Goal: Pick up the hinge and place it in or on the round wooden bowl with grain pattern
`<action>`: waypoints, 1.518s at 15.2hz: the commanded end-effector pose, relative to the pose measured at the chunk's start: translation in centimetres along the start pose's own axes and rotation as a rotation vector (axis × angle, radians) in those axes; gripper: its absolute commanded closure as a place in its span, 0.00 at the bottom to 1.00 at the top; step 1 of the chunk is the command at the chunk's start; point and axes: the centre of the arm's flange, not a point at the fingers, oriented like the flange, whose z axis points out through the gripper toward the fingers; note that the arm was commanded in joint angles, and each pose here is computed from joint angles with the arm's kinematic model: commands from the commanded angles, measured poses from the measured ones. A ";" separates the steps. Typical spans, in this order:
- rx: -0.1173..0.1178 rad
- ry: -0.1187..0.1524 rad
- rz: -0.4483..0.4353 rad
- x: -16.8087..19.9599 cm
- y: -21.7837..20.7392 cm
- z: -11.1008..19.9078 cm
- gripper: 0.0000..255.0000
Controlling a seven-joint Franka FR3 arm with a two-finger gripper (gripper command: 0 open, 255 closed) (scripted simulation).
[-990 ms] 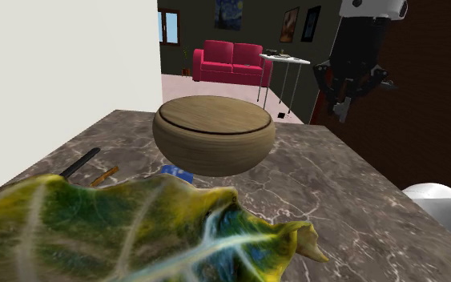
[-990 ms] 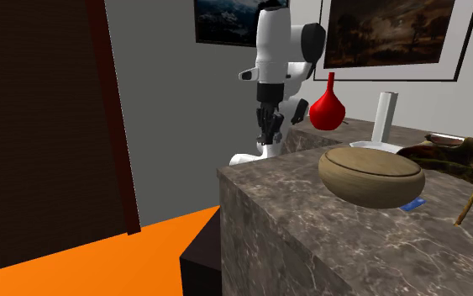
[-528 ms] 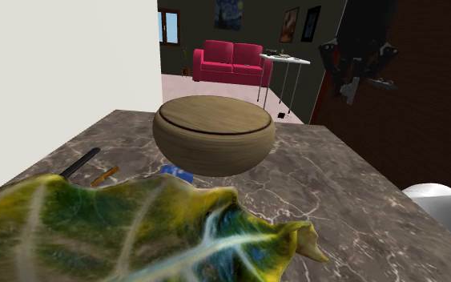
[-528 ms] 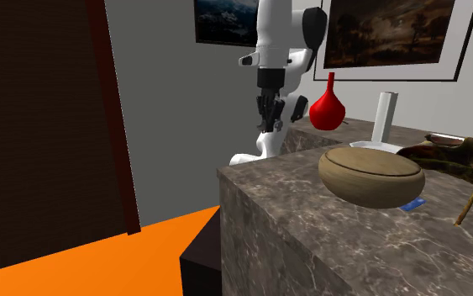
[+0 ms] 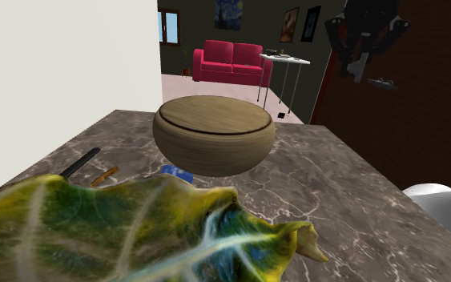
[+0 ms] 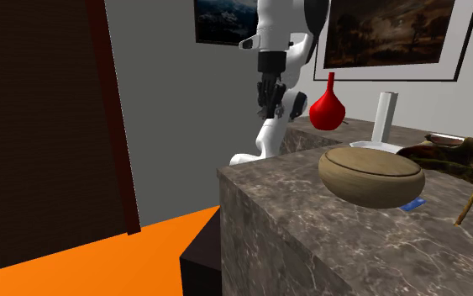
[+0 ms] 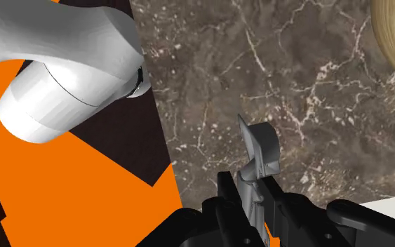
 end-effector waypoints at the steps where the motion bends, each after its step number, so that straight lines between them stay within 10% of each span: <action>1: 0.000 0.000 0.000 0.0 0.0 -1.1 1.00; 23: 0.000 0.000 0.000 -12.8 -23.2 -2.8 1.00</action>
